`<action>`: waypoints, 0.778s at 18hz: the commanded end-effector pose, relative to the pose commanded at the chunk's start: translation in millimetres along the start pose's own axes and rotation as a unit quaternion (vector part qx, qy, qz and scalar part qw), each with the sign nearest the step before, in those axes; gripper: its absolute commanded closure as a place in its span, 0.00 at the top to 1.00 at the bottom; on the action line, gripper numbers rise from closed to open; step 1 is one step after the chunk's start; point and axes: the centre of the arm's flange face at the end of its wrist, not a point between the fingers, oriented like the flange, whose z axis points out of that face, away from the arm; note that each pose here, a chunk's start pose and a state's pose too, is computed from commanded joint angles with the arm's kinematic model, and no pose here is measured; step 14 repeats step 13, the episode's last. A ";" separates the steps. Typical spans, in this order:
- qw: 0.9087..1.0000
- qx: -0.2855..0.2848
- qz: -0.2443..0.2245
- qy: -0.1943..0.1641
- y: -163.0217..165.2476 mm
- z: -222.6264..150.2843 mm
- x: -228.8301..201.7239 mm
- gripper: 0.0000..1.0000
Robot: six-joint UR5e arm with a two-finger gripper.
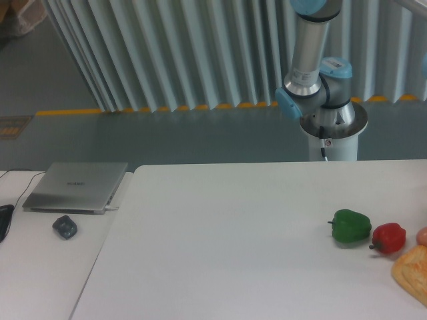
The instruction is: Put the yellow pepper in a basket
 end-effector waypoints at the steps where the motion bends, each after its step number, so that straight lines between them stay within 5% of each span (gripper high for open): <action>1: 1.000 0.000 -0.001 0.000 0.7 -0.8 0.6 1.00; 14: 1.000 0.000 -0.003 0.006 2.5 0.8 2.6 1.00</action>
